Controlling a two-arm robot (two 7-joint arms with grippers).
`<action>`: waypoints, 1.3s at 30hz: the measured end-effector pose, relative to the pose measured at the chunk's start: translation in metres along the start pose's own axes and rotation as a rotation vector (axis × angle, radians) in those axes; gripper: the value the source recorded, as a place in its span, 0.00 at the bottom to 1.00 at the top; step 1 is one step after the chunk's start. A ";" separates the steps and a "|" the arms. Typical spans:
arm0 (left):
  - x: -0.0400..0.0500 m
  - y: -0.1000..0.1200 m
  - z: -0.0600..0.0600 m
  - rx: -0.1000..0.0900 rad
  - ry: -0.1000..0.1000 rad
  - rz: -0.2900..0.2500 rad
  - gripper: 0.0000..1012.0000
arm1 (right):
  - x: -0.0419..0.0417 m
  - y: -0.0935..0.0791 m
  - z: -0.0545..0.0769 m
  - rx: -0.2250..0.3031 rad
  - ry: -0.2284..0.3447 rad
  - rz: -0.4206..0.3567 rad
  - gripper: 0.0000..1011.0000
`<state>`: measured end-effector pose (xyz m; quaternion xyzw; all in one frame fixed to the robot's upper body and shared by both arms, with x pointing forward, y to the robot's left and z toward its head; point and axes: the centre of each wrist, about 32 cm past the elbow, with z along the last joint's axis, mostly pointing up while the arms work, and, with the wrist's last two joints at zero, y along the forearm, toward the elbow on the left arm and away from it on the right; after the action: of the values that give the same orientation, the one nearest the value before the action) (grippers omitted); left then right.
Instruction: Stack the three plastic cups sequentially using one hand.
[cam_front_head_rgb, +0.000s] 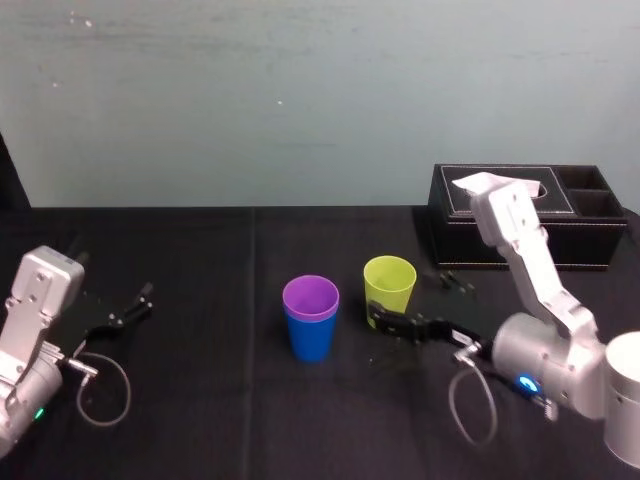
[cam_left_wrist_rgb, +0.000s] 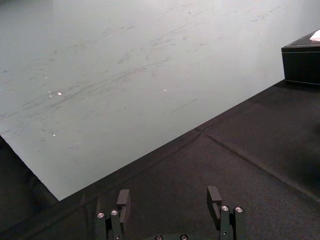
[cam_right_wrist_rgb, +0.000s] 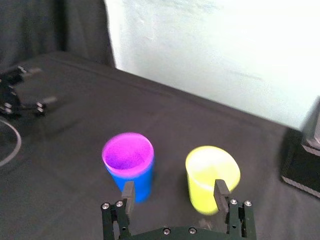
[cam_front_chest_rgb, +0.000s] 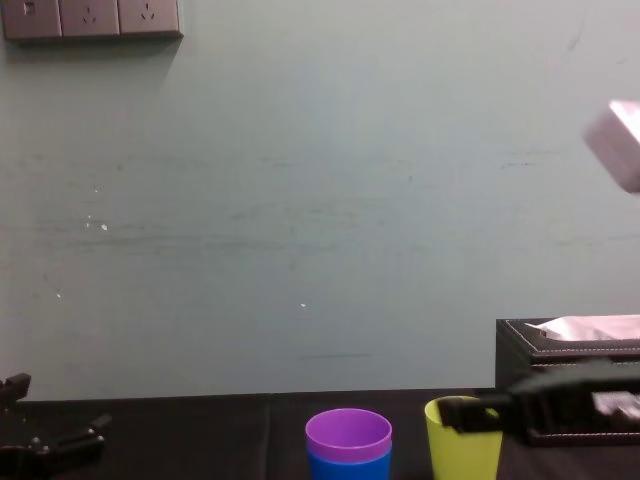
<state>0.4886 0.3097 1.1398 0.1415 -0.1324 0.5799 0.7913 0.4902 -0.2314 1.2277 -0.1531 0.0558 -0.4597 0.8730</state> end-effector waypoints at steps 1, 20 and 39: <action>0.0000 0.000 0.000 0.000 0.000 0.000 0.99 | 0.0004 -0.002 -0.003 -0.007 0.006 -0.008 0.99; 0.0000 0.000 0.000 0.000 0.000 0.000 0.99 | 0.0081 0.006 -0.040 -0.085 0.111 -0.122 0.99; 0.0000 0.000 0.000 0.000 0.000 0.000 0.99 | 0.0121 0.042 -0.045 -0.077 0.095 -0.144 0.99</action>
<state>0.4886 0.3097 1.1398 0.1415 -0.1324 0.5800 0.7913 0.5195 -0.2288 1.1718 -0.1682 0.1036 -0.5254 0.8276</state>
